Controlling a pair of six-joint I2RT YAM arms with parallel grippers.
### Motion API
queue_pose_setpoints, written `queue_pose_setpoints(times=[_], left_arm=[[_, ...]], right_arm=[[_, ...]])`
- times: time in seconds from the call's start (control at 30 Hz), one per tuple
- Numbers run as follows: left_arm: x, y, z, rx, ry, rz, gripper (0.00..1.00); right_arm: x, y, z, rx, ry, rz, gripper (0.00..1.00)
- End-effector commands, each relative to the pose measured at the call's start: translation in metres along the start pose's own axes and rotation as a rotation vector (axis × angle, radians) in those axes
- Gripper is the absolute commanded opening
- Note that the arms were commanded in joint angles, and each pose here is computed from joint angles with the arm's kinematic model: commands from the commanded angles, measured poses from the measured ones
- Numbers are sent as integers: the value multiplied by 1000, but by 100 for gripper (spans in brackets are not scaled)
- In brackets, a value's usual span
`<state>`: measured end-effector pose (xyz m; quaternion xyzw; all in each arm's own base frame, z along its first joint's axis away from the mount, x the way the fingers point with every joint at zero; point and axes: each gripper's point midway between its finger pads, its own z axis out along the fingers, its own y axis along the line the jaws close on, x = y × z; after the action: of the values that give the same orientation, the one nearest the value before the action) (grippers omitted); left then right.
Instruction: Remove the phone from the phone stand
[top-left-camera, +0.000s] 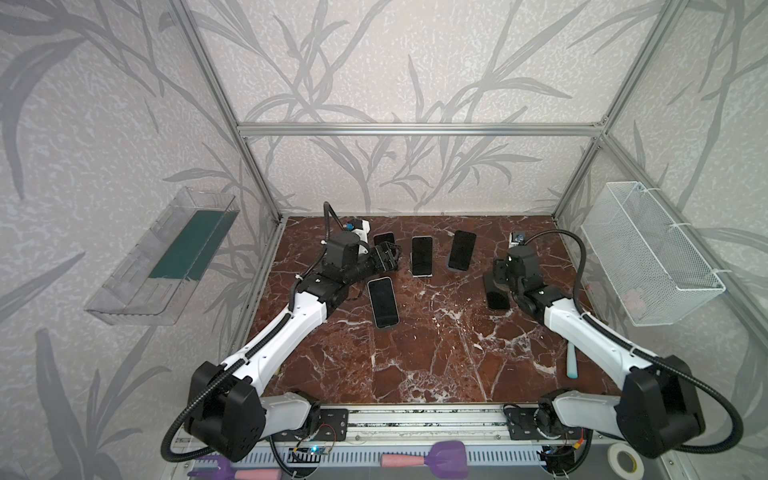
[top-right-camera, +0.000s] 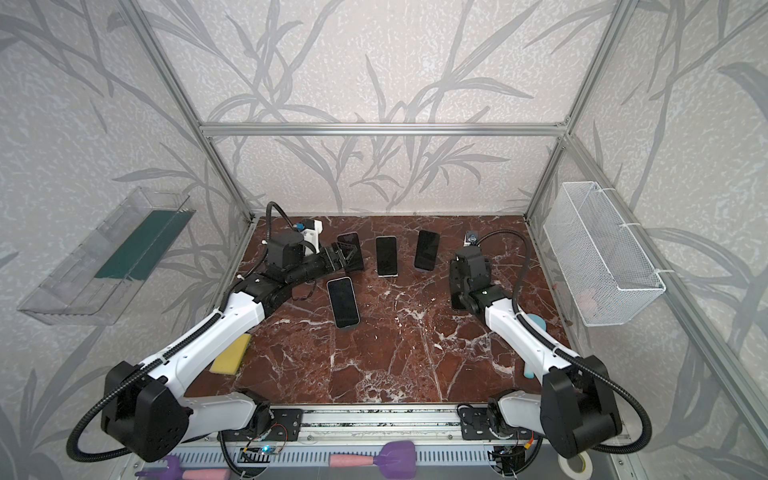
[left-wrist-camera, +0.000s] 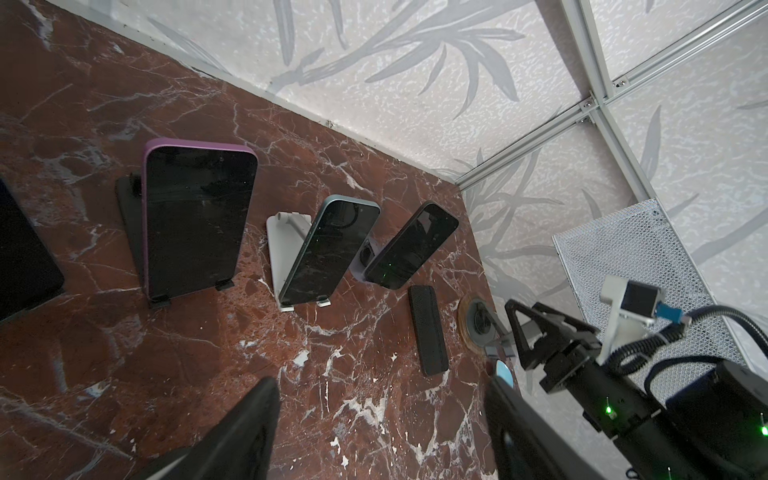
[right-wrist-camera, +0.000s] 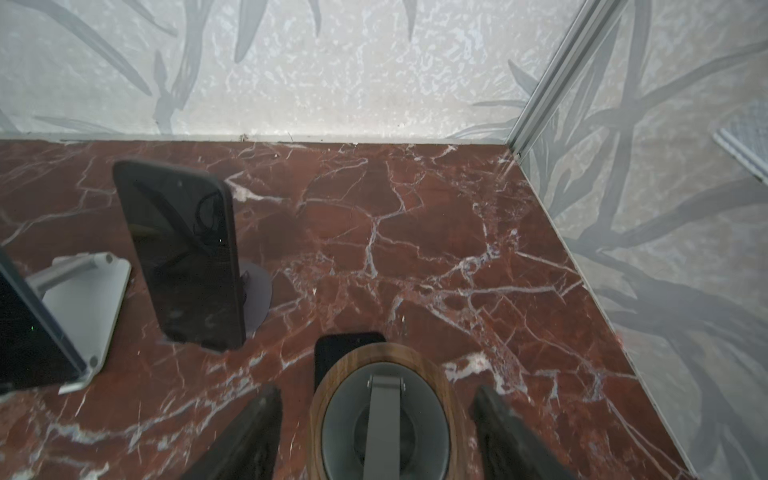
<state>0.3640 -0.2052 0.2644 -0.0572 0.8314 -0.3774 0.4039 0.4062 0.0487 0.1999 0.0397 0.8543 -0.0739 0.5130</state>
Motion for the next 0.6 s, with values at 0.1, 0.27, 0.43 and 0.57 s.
queue_pose_setpoints(times=[0.1, 0.27, 0.43, 0.57], left_arm=[[-9, -17, -8, 53, -31, 19, 78], [-8, -22, -9, 83, -25, 14, 78], [-10, -26, -11, 98, -32, 32, 78], [-11, -25, -11, 94, -37, 42, 78]], right_arm=[[-77, 3, 48, -56, -140, 39, 66], [-82, 2, 107, -71, -95, 41, 66], [-75, 9, 151, -118, -21, 16, 66], [-61, 1, 183, -147, 66, 33, 66]])
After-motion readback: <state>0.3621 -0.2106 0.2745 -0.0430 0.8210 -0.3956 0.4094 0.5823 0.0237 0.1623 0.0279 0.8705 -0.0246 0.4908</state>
